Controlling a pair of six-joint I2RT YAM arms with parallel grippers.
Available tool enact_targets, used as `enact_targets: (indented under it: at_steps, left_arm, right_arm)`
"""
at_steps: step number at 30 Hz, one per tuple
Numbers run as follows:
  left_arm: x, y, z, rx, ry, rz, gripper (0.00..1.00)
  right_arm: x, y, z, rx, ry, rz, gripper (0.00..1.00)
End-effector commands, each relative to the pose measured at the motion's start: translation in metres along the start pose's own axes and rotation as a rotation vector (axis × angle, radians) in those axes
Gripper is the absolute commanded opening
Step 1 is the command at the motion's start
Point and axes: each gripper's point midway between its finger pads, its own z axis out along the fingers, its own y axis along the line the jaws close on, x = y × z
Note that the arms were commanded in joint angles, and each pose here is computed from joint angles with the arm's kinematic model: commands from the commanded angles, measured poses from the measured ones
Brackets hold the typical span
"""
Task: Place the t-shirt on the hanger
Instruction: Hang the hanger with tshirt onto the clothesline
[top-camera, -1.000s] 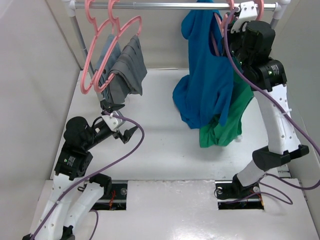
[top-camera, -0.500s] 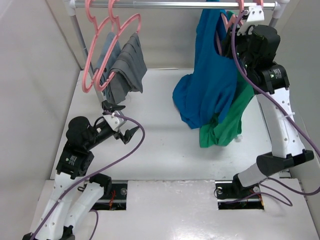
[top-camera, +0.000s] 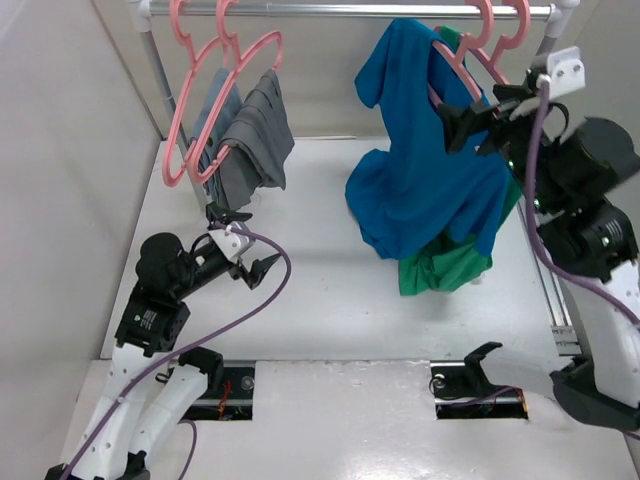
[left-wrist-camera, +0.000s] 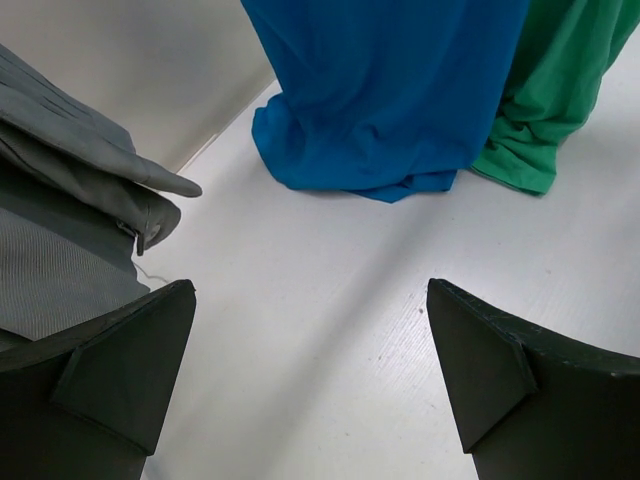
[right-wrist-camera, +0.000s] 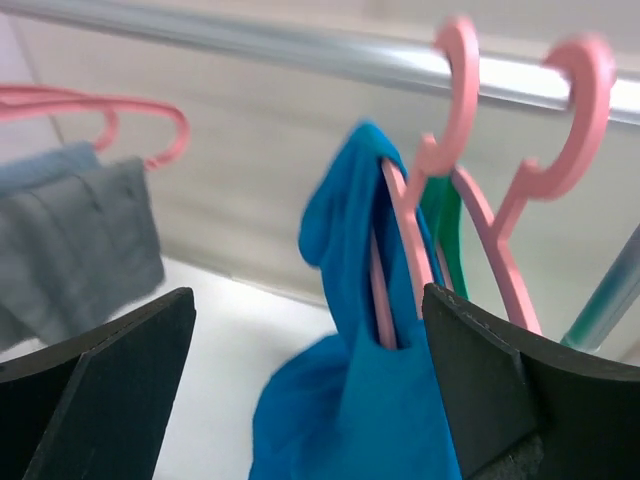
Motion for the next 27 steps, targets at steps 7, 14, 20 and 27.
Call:
enact_targets:
  at_steps: [7, 14, 20, 27]
  left_arm:
    - [0.04, 0.008, 0.007, -0.096, 0.042, -0.09, 1.0]
    - [0.113, 0.014, 0.005, -0.218, 0.142, -0.176, 1.0]
    - [0.133, 0.036, -0.001, -0.346, 0.136, -0.193, 1.0]
    - [0.16, 0.045, -0.01, -0.391, 0.191, -0.172, 1.0]
  right_arm:
    - [0.044, 0.101, -0.031, -0.433, -0.171, -0.189, 1.0]
    - [0.219, 0.18, -0.061, -0.739, 0.122, -0.124, 1.0]
    - [0.319, 0.171, -0.083, -0.612, 0.315, 0.025, 1.0]
    - [0.392, 0.15, -0.107, -0.41, 0.495, 0.206, 1.0]
